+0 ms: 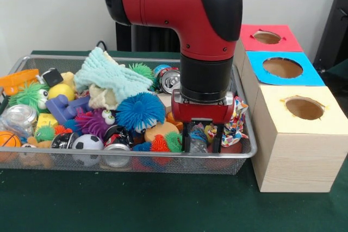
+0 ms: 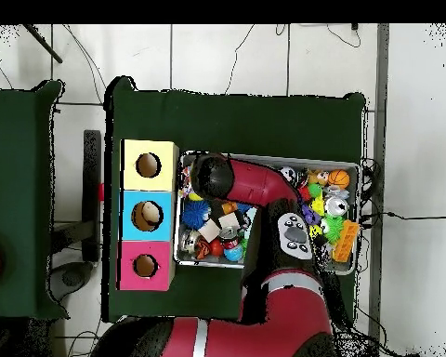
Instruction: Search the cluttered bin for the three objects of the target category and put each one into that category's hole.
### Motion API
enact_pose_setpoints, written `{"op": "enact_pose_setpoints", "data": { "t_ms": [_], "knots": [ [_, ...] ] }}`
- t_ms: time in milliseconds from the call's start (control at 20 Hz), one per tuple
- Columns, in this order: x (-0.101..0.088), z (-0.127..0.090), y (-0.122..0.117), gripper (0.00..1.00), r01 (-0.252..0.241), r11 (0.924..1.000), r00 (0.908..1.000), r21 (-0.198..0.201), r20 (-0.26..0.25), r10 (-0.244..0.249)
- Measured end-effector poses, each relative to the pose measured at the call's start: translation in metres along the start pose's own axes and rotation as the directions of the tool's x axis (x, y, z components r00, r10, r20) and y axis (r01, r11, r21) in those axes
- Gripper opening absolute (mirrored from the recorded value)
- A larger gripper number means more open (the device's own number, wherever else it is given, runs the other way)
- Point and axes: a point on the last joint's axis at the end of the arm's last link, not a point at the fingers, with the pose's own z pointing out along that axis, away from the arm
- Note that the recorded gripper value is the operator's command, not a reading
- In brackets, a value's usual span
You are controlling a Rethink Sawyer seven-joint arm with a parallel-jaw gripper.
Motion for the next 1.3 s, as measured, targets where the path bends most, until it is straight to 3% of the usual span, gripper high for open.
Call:
{"op": "enact_pose_setpoints", "data": {
  "t_ms": [700,1300],
  "knots": [
    [0.023,0.003,-0.003,1.0,-0.008,1.0,0.9993,-0.001,-0.038,0.008],
    [0.04,-0.001,-0.008,1.0,-0.018,0.9998,0.9996,0.009,-0.02,0.018]
  ]
}}
